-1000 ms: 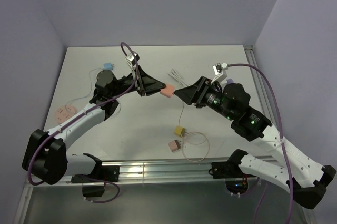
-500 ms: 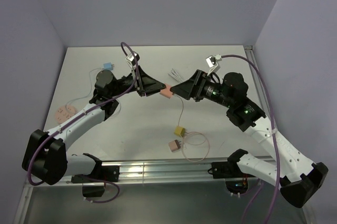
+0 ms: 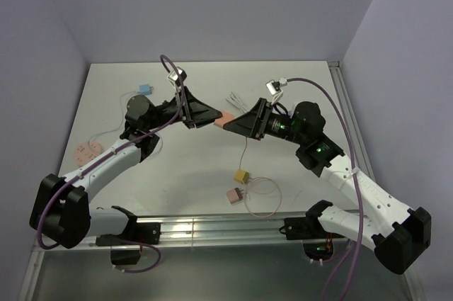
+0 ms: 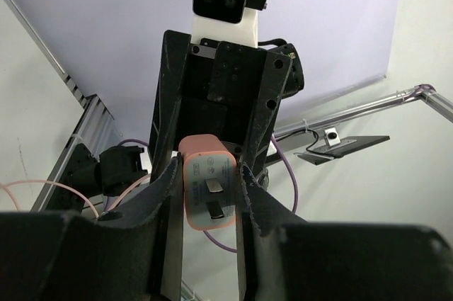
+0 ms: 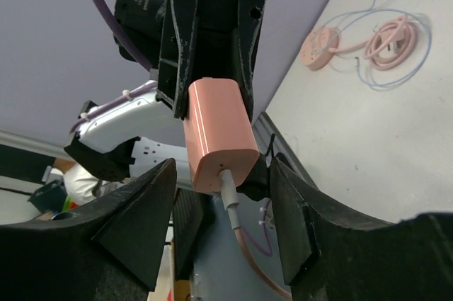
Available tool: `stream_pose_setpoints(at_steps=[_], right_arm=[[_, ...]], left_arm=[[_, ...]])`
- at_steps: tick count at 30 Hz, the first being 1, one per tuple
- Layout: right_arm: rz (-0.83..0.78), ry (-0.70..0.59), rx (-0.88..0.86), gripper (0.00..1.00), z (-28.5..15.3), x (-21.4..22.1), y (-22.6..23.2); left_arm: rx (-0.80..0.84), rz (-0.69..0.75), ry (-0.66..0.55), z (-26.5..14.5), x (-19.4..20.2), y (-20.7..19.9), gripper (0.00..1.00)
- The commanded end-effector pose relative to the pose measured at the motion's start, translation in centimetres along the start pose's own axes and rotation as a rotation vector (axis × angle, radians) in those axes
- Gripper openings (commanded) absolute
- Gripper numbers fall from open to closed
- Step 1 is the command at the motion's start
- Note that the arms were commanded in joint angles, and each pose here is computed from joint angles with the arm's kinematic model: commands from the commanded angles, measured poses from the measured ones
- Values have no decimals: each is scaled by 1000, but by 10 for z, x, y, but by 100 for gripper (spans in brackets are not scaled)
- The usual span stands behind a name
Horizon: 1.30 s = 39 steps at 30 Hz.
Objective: Insert the plug
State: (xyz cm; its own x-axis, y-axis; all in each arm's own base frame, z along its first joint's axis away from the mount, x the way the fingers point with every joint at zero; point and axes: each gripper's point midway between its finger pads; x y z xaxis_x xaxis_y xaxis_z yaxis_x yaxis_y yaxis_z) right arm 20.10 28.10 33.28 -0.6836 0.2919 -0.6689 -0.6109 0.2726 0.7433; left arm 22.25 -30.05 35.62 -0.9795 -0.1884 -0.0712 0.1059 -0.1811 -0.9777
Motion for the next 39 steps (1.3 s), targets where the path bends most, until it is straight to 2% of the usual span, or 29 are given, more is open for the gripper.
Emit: stream_pose_setpoints(at_steps=[1,7,10,11,16,17,18,20,21,22,23,25,26,27,29,30,31,32,34,35,39], right_arm=[[-20,-69,-107,62,-5,-16,24],[-4,-82,-129,59,-5,-19,28],[10,-77,-142,55,-3,-19,29],[16,-76,-141,45,-1,-20,28],[48,-41,-162,22,5,-18,28],[51,-37,-160,3,6,-17,26],[55,-35,-150,0,8,-18,25],[59,-38,-125,0,8,-21,23],[63,-41,-111,0,8,-22,22],[67,-45,-88,0,8,-23,20],[73,-43,-26,0,7,-21,11],[61,-60,27,0,4,-30,9],[51,-63,54,0,2,-31,6],[67,-66,100,0,-1,-34,1],[88,-53,160,0,-6,-36,-9],[93,-57,201,0,-7,-39,-17],[87,-63,257,0,-11,-43,-27],[127,-35,348,0,-15,-42,-39],[152,-46,494,0,-22,-49,-63],[192,-17,577,0,-25,-48,-74],[264,-54,859,0,-40,-60,-113]], left_arm=[[46,52,21,-3,6,-12,0],[52,46,21,-2,5,-11,0],[49,48,18,-2,4,-10,0],[49,47,18,-1,4,-10,0],[48,43,12,-1,2,-7,0],[48,40,15,0,2,-7,0],[46,37,16,0,1,-5,0],[22,34,11,0,0,1,1],[9,37,4,0,-2,3,11],[-10,36,-3,1,-3,6,26],[-59,27,-19,0,-6,18,53],[-100,45,-74,-4,-15,20,73],[-126,104,-101,-7,-20,24,99],[-209,66,-147,-17,-25,35,99],[-291,175,-307,-35,-50,28,99],[-383,151,-366,-48,-55,40,100],[-425,188,-462,-57,-69,32,99],[-446,252,-505,-66,-71,22,99],[-503,283,-594,-81,-78,15,100],[-490,326,-612,-85,-75,3,100],[-462,394,-639,-93,-68,-15,99]])
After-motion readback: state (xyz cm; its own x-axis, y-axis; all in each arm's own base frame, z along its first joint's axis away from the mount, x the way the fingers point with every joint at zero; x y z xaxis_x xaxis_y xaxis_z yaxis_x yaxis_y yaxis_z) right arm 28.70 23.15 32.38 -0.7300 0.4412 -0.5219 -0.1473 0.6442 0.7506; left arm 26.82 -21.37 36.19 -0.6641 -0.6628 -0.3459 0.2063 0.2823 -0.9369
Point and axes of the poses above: each gripper's point midway between its finger pads, its own z axis out along the fingers, its own y axis along the line the jaws close on, x = y × z, and after that the axes turned 12 degrees about -z, right-handed
